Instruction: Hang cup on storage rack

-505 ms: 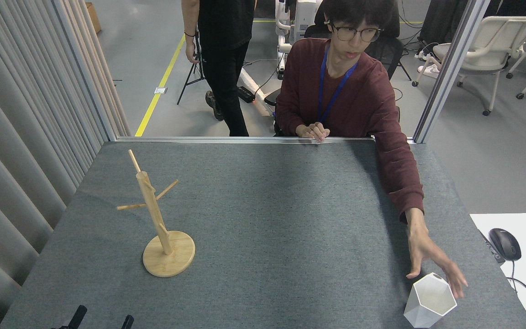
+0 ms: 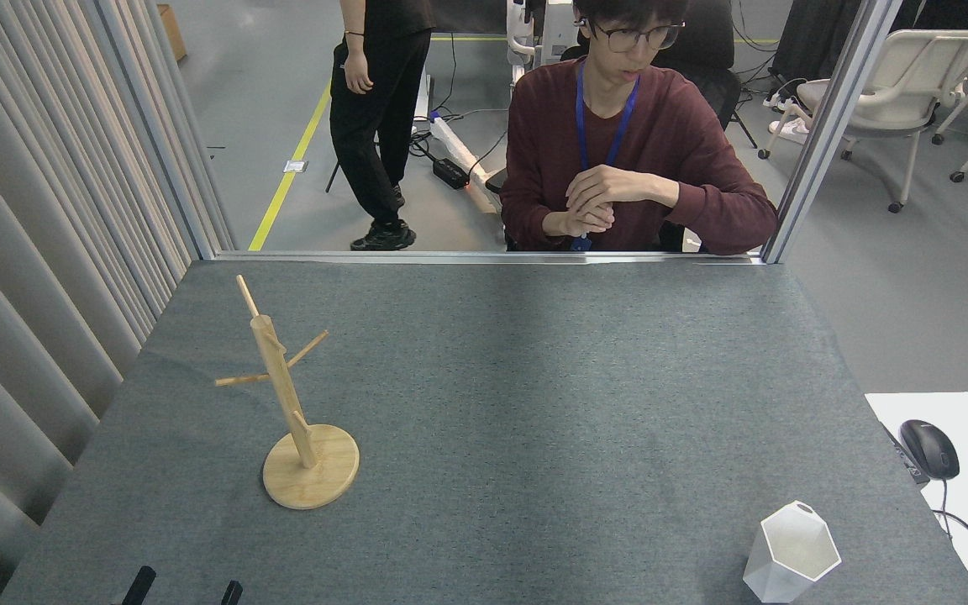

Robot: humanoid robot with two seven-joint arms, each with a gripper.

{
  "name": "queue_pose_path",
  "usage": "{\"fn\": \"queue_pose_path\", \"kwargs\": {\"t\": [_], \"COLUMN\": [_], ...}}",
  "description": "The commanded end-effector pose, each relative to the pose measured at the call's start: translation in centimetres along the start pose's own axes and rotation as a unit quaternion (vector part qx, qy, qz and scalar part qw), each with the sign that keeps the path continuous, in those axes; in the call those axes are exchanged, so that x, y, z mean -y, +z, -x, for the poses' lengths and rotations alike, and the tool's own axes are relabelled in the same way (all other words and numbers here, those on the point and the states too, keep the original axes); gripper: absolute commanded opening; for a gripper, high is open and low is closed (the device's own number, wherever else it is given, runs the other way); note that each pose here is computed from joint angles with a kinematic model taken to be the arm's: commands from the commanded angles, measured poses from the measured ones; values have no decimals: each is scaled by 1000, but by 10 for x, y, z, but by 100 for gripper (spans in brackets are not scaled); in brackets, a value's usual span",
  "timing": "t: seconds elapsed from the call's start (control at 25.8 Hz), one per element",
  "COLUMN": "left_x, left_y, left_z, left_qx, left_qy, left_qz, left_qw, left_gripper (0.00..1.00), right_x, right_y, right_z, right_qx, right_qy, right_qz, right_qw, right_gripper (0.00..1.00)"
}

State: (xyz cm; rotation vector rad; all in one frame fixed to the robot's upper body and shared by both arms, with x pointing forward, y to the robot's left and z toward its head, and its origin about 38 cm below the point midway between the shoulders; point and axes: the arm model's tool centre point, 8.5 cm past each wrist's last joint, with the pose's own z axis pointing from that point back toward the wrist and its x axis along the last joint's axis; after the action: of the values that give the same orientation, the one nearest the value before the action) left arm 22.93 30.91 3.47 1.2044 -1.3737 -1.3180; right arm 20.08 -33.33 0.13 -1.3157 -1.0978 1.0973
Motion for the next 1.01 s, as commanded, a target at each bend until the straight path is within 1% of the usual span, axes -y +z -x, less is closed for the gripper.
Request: {"fn": "queue_pose_path", "kwargs": {"t": [0.0, 0.16, 0.39, 0.47, 0.62, 0.78, 0.85, 0.97], "left_x": [1, 3, 5, 5, 5, 5, 5, 5], "left_y": [0, 1, 2, 2, 2, 2, 2, 3], "left_z": [1, 0, 1, 1, 2, 2, 2, 3], "left_qx": [-3, -3, -5, -5, -6, -5, -6, -7], "left_qy": [0, 1, 2, 2, 1, 1, 1, 0], "left_qz": [1, 3, 6, 6, 7, 8, 7, 8], "left_qw": [1000, 1000, 1000, 1000, 1000, 1000, 1000, 1000], "left_gripper": [99, 99, 99, 99, 99, 99, 99, 99], "right_x": [-3, -5, -8, -9, -6, -8, -13, -15], "right_y": [-17, -30, -43, -46, -53, -59, -59, -65], "right_z": [-1, -3, -4, -2, -6, -12, -13, -15], "right_qx": [-3, 3, 5, 5, 13, 21, 21, 21], "right_qy": [2, 13, 10, 13, 28, 26, 25, 23], "right_qz": [1, -8, -9, -9, -5, -5, -12, -13], "right_qw": [1000, 1000, 1000, 1000, 1000, 999, 999, 999], "right_gripper": [100, 100, 100, 100, 100, 100, 100, 100]}}
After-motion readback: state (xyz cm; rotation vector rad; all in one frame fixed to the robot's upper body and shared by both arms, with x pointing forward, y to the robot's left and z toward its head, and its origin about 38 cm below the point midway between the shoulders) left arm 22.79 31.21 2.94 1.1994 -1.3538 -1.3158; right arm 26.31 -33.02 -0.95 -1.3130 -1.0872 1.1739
